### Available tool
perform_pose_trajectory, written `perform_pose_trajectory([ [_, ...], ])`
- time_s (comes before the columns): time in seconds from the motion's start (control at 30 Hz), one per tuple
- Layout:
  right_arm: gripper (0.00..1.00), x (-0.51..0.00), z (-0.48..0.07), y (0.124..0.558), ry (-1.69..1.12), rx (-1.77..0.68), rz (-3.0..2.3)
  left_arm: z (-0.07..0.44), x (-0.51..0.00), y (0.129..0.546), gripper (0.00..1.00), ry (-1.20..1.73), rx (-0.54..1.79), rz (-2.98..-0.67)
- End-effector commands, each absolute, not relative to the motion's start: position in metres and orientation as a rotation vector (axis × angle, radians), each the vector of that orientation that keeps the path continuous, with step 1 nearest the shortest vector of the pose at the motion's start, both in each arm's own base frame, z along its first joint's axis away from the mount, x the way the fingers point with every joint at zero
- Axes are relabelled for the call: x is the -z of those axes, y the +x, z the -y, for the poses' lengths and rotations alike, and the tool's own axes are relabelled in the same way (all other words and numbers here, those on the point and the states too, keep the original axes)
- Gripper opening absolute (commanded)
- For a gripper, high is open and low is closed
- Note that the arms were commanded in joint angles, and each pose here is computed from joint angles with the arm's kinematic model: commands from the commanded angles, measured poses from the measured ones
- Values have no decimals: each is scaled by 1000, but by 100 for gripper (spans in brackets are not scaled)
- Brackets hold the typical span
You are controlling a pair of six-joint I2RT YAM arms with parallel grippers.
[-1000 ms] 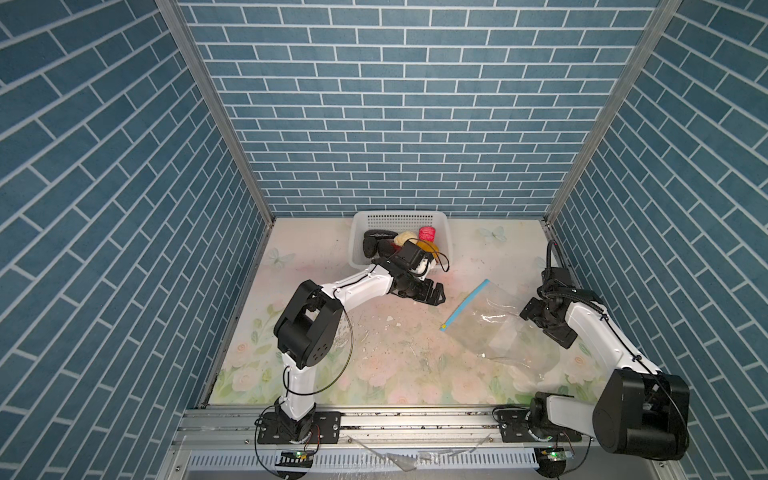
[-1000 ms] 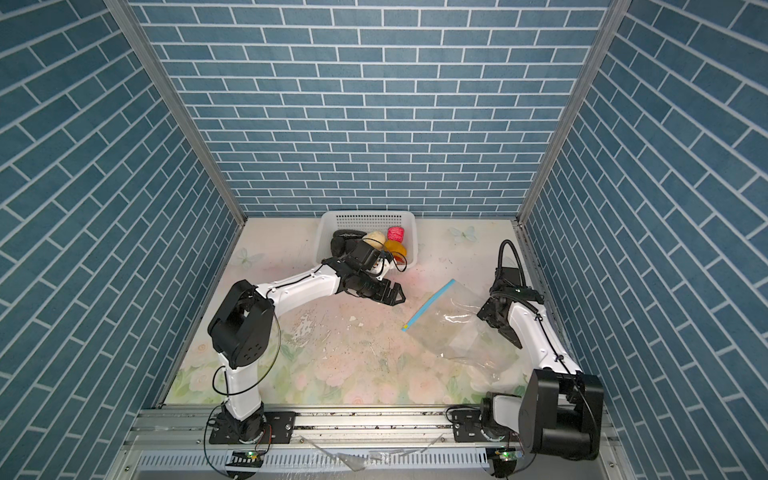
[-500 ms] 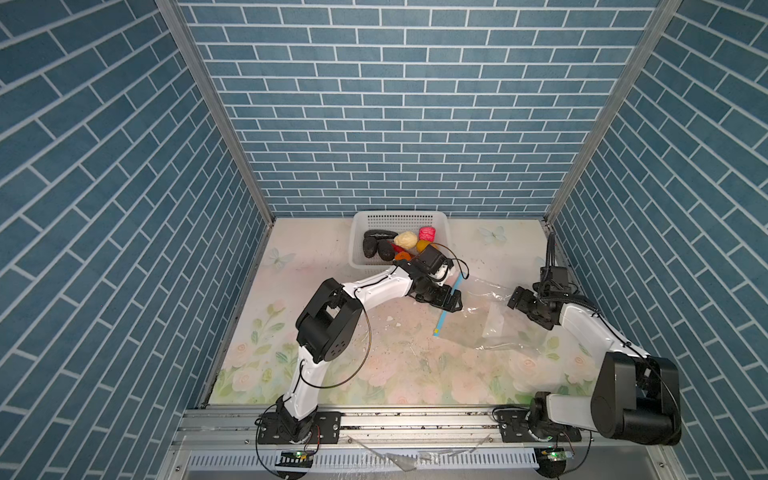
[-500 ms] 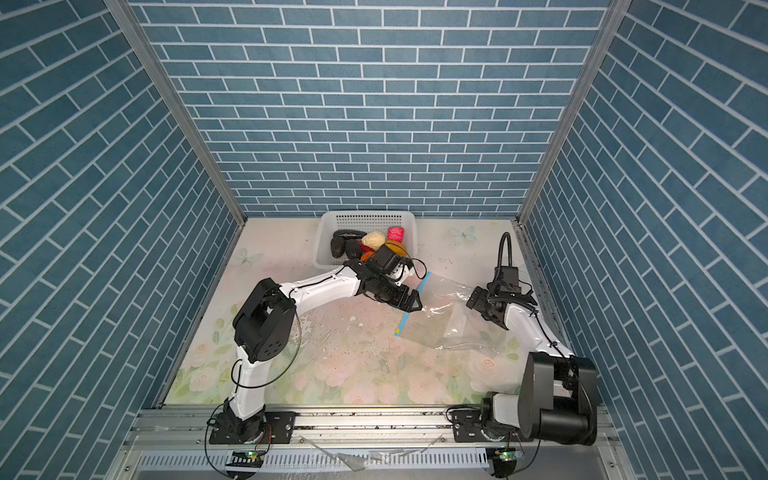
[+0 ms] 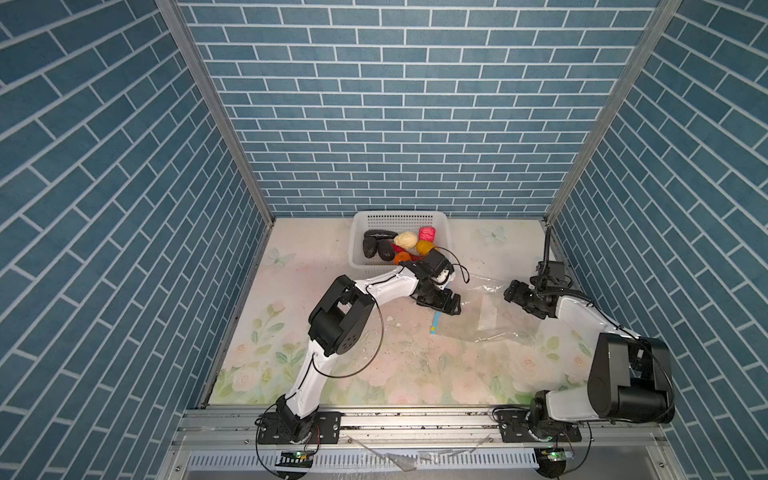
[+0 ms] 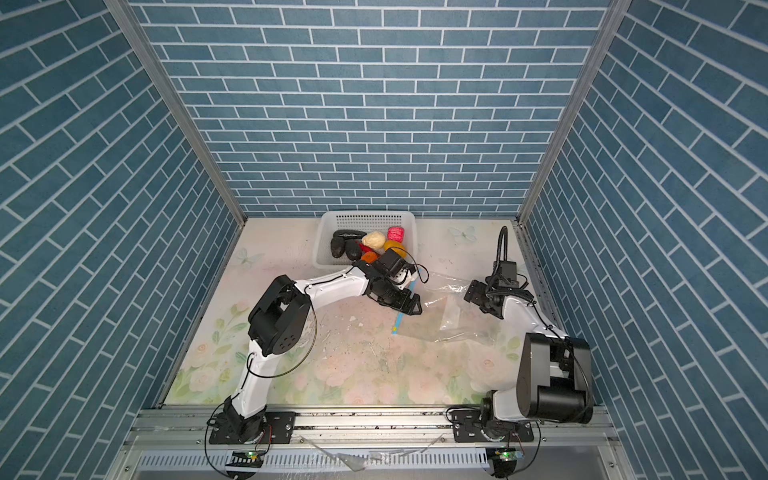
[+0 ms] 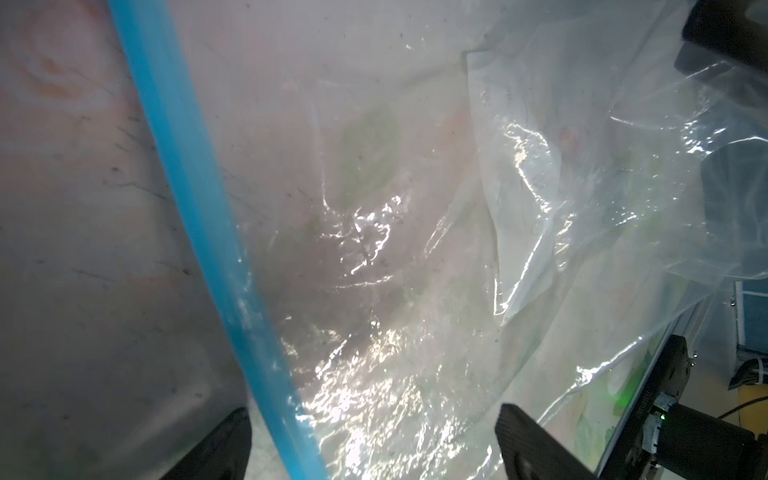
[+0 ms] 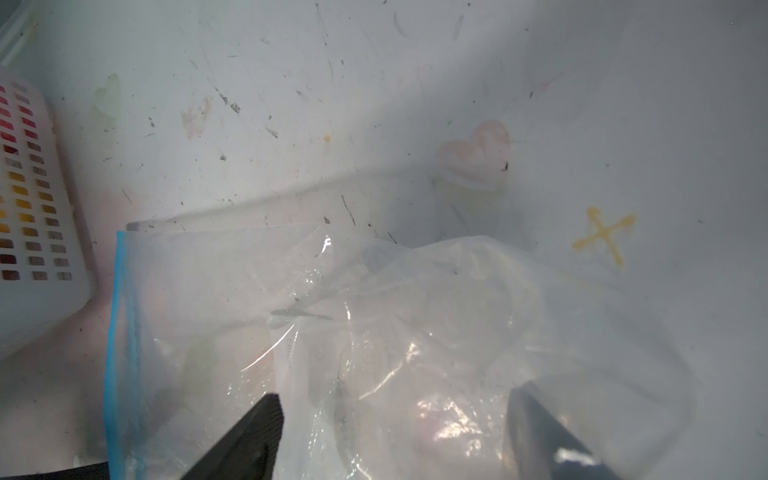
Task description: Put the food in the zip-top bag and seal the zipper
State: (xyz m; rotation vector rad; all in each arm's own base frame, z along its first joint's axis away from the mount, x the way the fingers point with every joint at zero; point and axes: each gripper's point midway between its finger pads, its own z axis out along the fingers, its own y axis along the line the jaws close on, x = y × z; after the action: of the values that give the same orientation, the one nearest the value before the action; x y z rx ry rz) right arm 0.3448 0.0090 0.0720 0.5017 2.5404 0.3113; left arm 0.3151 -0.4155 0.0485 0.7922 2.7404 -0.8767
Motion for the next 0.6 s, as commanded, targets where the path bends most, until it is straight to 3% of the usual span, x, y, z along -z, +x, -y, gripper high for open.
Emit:
perform_pose_trajectory([
  [0.0, 85, -87, -8, 360, 455, -312, -2502, 423, -49, 311, 91, 825, 922, -2748],
  [0.27, 85, -92, -6, 360, 466, -299, -2498, 434, -56, 294, 68, 862, 1059, -2761],
  [0.57, 85, -96, 5, 354, 517, -211, -2535, 434, -57, 261, 57, 899, 1119, -2765],
])
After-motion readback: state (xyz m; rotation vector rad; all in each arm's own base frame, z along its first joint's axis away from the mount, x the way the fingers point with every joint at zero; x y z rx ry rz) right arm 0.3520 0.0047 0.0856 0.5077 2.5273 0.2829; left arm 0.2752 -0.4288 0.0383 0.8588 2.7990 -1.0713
